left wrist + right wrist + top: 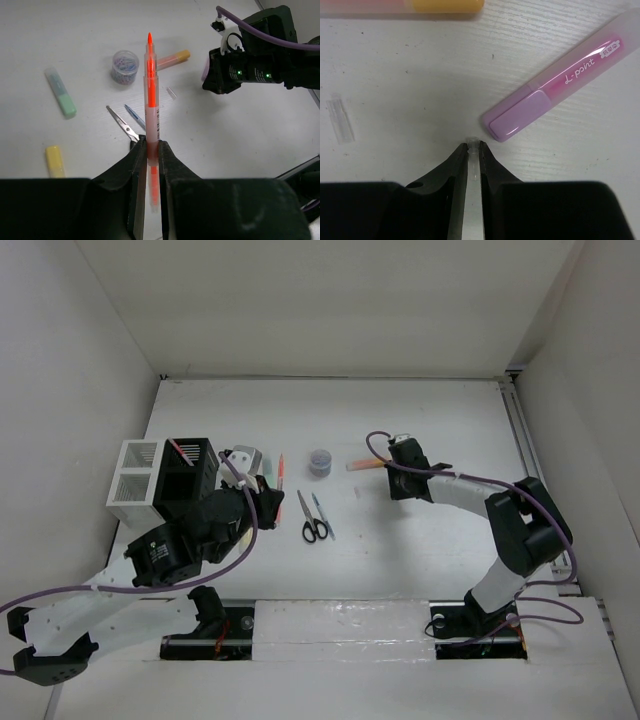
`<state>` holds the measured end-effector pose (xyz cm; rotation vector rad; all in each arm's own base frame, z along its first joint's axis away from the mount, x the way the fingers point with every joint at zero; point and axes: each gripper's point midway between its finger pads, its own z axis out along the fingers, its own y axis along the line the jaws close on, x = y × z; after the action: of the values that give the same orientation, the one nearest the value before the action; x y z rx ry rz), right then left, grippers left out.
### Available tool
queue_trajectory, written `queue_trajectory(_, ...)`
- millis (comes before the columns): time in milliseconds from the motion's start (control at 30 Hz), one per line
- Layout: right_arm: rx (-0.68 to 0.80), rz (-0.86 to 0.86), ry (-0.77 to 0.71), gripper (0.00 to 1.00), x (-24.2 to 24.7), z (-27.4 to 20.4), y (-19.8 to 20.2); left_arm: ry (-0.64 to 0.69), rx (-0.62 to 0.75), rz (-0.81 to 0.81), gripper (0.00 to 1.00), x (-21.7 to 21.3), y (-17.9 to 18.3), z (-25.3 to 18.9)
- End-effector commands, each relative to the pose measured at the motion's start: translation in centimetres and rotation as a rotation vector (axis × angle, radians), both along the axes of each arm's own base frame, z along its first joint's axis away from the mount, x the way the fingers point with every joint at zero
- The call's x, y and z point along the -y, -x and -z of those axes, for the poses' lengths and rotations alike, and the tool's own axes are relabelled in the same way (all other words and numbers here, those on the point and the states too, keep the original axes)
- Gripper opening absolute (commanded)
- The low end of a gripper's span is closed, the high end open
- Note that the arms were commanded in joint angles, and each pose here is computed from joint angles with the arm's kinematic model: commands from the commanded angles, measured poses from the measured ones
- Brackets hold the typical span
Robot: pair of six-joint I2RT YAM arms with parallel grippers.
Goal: Sort the stationery into containers
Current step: Close the pen cap on the pen.
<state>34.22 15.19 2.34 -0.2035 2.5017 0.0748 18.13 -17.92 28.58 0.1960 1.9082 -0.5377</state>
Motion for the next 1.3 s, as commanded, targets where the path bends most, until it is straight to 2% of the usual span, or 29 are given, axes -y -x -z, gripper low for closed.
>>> queue_trajectory(0,0.004,-0.009,-0.006,0.19,-0.1,0.0,0.4,0.023,0.034,-0.021,0.0,-0.3,-0.5,-0.9)
queue_trajectory(33,0.004,-0.009,-0.006,0.19,-0.1,0.0,0.4,0.023,0.034,-0.021,0.0,-0.3,-0.5,-0.9)
queue_trajectory(167,-0.003,-0.021,-0.021,0.0,-0.5,0.0,0.5,0.015,0.03,-0.021,0.0,-0.3,-0.4,-0.7)
queue_trajectory(267,0.005,-0.049,-0.067,0.0,-1.4,-0.7,0.5,0.015,0.03,-0.021,0.0,-0.3,-0.4,-0.7)
queue_trajectory(367,0.079,-0.115,-0.139,0.0,-4.0,-4.0,1.0,0.017,0.027,-0.011,0.0,-0.2,-0.3,-0.6)
queue_trajectory(400,0.151,-0.125,-0.188,0.0,-5.0,-7.2,0.7,0.018,0.024,-0.003,0.0,-0.1,-0.2,-0.6)
queue_trajectory(500,0.286,-0.158,-0.277,0.0,-6.6,-12.8,0.9,0.023,0.025,0.026,0.0,0.4,0.0,-0.7)
queue_trajectory(567,0.456,-0.148,-0.42,0.0,-7.5,-19.5,0.8,0.037,0.021,0.055,0.0,0.9,0.3,-0.9)
queue_trajectory(667,0.591,-0.103,-0.596,0.0,-7.3,-24.4,1.8,0.022,-0.004,0.083,0.0,2.1,0.1,-0.2)
queue_trajectory(700,0.675,-0.11,-0.686,0.0,-7.9,-27.1,2.0,0.024,-0.007,0.092,0.0,2.4,0.1,-0.4)
queue_trajectory(733,0.699,-0.075,-0.728,0.0,-7.5,-27.3,2.1,0.015,-0.016,0.1,0.0,2.7,0.1,-0.1)
queue_trajectory(833,0.835,0.011,-0.981,0.0,-7.4,-32.5,3.8,0.029,-0.014,0.119,0.0,3.5,-0.3,-0.7)
queue_trajectory(933,0.884,0.076,-1.191,0.0,-7.3,-35.2,5.4,0.036,0.006,0.163,0.0,4.3,-0.1,-1.5)
queue_trajectory(1033,0.892,0.09,-1.327,0.0,-8.0,-36.5,6.3,0.03,0.029,0.21,0.0,5.2,-0.1,-2.3)
queue_trajectory(1067,0.935,0.085,-1.401,0.0,-7.9,-38.5,7.2,0.036,0.029,0.221,0.0,5.5,0.0,-2.7)
queue_trajectory(1167,0.932,0.133,-1.467,0.0,-8.2,-38.7,7.7,0.016,0.018,0.295,0.0,6.8,0.5,-2.1)
queue_trajectory(1267,0.912,0.165,-1.464,0.0,-8.7,-39.8,7.8,0.033,0.02,0.323,0.0,7.3,0.8,-1.6)
